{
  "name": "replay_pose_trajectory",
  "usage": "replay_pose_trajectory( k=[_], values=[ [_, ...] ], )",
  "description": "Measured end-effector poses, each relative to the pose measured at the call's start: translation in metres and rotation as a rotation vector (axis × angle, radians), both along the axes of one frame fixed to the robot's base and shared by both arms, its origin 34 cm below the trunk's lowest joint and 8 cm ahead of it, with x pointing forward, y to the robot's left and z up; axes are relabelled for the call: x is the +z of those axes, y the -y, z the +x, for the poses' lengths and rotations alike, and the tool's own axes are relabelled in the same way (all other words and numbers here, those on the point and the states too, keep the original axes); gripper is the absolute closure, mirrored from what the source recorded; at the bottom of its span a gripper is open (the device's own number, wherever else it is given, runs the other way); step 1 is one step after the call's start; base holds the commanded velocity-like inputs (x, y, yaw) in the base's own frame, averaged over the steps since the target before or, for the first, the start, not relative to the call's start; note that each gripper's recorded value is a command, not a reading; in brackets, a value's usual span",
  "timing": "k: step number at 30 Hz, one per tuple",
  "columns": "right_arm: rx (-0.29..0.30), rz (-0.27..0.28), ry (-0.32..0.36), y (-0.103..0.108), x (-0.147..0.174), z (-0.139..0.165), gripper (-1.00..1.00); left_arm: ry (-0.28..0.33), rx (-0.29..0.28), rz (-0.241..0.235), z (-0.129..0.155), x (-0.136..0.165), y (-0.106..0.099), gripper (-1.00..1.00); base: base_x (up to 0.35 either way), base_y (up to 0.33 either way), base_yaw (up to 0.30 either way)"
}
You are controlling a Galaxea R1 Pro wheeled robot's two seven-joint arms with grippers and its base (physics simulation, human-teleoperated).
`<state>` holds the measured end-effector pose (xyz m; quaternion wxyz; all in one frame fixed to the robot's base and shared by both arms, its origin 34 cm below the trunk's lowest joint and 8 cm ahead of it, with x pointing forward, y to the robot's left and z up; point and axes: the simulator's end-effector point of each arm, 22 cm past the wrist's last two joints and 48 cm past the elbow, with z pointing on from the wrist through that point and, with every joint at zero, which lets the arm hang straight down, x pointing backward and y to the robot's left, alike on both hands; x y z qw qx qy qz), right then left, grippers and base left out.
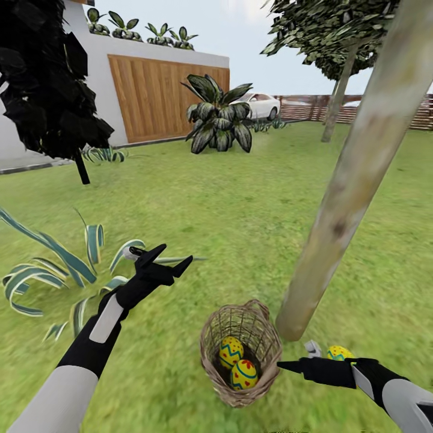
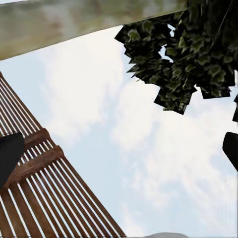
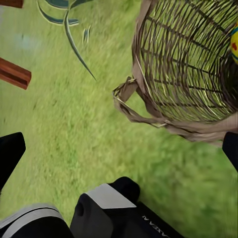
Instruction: Take the three Easter eggs out of the wicker basket on the lawn in the garden, then place them on the lawn next to a single tree (choose any tree) so that all three eggs are next to the same tree and none are left in the basket.
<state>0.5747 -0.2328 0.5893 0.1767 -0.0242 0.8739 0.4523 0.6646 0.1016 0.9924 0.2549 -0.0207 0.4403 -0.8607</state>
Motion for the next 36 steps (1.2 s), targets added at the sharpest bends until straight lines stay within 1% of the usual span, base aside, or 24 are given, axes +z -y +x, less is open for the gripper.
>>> replay_pose_trajectory(
  k=[15,20,21,22,24,25,26,31,32,35,36],
  values=[
    [0.001,0.000,0.015,0.000,0.006,0.003,-1.00,0.015,0.000,-0.001,-0.003,0.008,0.000,-1.00,0.003,0.315,-0.251],
    [0.000,-0.001,0.019,0.000,0.008,0.004,-1.00,0.016,0.000,0.000,-0.004,0.009,0.000,-1.00,0.129,0.268,-0.159],
    [-0.004,-0.010,0.019,0.001,0.007,0.004,-1.00,0.015,0.001,0.001,-0.004,0.009,0.000,-1.00,0.251,0.124,-0.034],
    [-0.009,-0.027,0.019,0.003,0.004,0.005,-1.00,0.015,0.001,0.001,-0.004,0.009,0.000,-1.00,0.302,0.051,-0.014],
    [-0.046,-0.135,0.009,0.020,-0.015,0.010,-1.00,0.015,0.001,0.001,-0.004,0.009,0.000,-1.00,0.311,0.023,-0.006],
    [-0.051,-0.150,0.008,0.022,-0.017,0.011,-1.00,0.015,0.001,0.001,-0.004,0.009,0.000,-1.00,0.169,0.011,-0.003],
    [-0.061,-0.179,0.005,0.027,-0.021,0.012,-1.00,0.014,0.001,0.002,-0.004,0.008,0.000,-1.00,0.108,0.007,-0.002],
    [-0.069,-0.218,0.006,0.035,-0.026,0.015,-1.00,0.010,0.000,-0.001,-0.003,0.007,0.003,-1.00,0.030,0.002,-0.001],
    [-0.067,-0.233,0.025,0.038,-0.023,0.021,-1.00,0.010,-0.001,-0.001,-0.003,0.007,0.003,-1.00,0.004,0.000,0.000],
    [-0.064,-0.307,0.106,0.048,-0.011,0.052,-1.00,0.010,-0.003,0.000,-0.004,0.007,0.005,-1.00,0.045,-0.094,0.000],
    [-0.065,-0.370,0.125,0.057,-0.013,0.061,-1.00,0.010,-0.003,0.000,-0.004,0.006,0.005,-1.00,0.106,-0.230,0.000]
  ],
)
